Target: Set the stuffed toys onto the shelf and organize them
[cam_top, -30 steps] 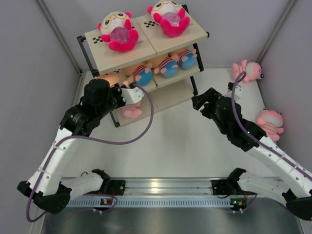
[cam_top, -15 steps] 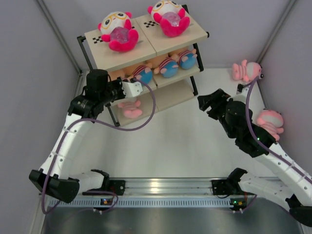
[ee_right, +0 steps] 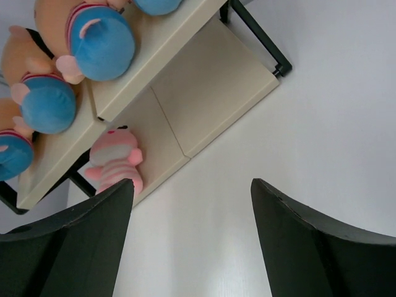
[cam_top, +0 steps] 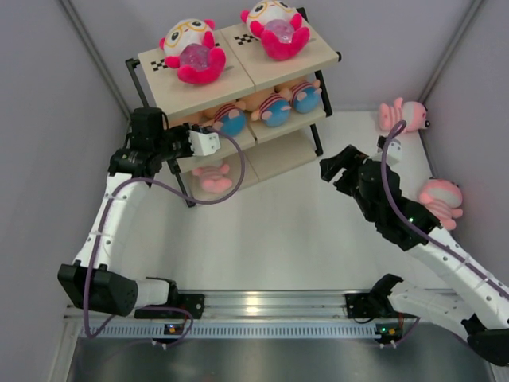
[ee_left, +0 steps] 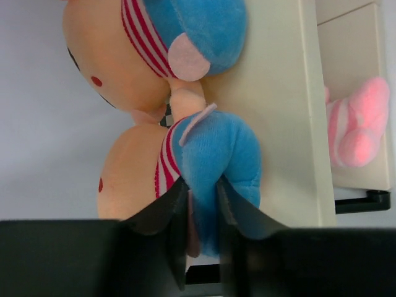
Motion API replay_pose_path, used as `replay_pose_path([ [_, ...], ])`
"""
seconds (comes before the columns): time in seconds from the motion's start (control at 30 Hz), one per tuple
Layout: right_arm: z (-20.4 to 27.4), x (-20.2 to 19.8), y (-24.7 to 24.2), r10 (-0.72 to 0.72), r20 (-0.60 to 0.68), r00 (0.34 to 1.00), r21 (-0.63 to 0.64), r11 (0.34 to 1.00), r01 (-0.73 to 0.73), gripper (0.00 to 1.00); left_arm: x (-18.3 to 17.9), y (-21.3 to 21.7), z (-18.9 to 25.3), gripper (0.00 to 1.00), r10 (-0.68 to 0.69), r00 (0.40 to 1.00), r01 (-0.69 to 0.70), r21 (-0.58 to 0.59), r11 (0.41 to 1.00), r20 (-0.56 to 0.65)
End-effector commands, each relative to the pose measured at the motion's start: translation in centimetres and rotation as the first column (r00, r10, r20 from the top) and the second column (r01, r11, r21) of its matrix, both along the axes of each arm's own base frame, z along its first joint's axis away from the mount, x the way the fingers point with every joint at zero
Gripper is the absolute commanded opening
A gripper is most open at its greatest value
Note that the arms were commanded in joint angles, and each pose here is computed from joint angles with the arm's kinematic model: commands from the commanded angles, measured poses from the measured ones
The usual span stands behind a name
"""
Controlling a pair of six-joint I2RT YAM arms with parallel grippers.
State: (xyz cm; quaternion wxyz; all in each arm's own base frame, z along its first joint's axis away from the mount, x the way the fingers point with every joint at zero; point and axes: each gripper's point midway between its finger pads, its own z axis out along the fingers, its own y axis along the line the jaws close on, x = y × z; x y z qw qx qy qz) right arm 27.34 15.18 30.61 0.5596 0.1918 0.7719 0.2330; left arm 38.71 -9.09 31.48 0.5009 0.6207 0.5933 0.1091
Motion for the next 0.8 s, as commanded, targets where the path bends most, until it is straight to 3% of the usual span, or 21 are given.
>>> replay_pose_path([
  [0.0,-2.1,1.0,-1.6,-0.035,-0.070,0.997,-0.039,0.999,0.032,0.77,0.5,0.0,1.2,0.33,-0.062,0.994,0.061,0.021,0.998,0.090],
  [0.07,-3.1,1.6,-2.3,-0.026,-0.109,0.994,-0.032,0.999,0.023,0.78,-0.1,-0.2,1.1,0.49,-0.071,0.994,0.071,0.008,0.997,0.087],
  [0.2,-4.8,3.5,-8.2,-0.175,-0.142,0.974,-0.053,0.984,0.169,0.79,-1.0,-0.4,1.4,0.59,-0.081,0.992,0.082,-0.005,0.997,0.095],
  [0.47,-6.1,4.6,-11.6,-0.204,-0.181,0.962,-0.089,0.978,0.191,0.79,-2.1,-0.6,2.8,0.77,-0.071,0.991,0.077,-0.055,0.995,0.109],
  [0.57,-6.4,5.3,-12.3,-0.197,-0.196,0.961,-0.074,0.980,0.186,0.81,-3.0,-0.8,3.4,0.98,-0.071,0.991,0.081,-0.088,0.993,0.112],
  [0.77,-6.1,6.7,-16.1,-0.270,-0.212,0.939,-0.071,0.963,0.261,0.90,-3.9,-0.3,3.9,0.98,-0.011,0.997,0.022,-0.142,0.990,0.081],
])
